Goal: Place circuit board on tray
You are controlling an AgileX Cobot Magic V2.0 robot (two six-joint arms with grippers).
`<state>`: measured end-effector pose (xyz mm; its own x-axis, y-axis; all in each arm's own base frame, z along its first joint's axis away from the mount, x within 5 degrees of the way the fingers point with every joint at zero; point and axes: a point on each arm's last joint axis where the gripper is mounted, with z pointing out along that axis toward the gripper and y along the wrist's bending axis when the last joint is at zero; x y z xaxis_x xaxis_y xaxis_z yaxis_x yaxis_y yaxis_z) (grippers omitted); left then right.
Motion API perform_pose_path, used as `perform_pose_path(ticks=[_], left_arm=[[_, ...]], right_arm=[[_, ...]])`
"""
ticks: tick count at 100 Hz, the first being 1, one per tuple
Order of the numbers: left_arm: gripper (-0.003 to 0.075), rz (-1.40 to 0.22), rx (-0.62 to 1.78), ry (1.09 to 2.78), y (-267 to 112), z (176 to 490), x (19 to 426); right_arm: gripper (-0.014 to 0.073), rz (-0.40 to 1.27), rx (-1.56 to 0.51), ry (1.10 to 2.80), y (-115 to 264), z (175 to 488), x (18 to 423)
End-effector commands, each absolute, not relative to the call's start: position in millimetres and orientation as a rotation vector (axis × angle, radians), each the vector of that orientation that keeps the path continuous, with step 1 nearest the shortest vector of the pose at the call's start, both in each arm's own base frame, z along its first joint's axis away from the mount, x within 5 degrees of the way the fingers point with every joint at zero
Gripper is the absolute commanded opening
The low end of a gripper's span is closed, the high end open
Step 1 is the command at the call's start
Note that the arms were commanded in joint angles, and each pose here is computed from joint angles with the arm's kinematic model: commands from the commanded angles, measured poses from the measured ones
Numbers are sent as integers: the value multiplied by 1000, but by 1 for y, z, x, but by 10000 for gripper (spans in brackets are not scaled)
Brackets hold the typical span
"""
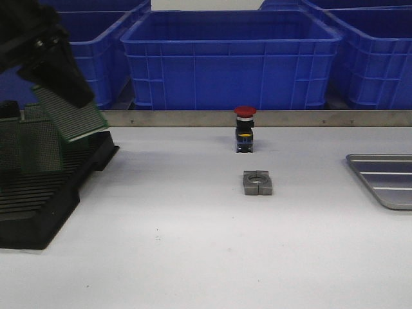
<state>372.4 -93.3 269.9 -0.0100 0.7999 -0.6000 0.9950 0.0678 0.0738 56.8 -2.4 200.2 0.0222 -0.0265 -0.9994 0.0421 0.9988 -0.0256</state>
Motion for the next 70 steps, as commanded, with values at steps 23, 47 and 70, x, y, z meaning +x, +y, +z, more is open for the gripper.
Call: perform_pose_path(ticks=[23,47,70], left_arm=[[-20,-945,1484,1549,-154,331,350],[-20,-1040,1607,1452,-205,331,324],[-20,-1098,1698,1381,-237,331,301]], right_arm=[[-107,-64,4,1427,-2,213,53],[-107,-64,4,1427,-2,213,53],[-107,-64,4,1427,-2,213,53]])
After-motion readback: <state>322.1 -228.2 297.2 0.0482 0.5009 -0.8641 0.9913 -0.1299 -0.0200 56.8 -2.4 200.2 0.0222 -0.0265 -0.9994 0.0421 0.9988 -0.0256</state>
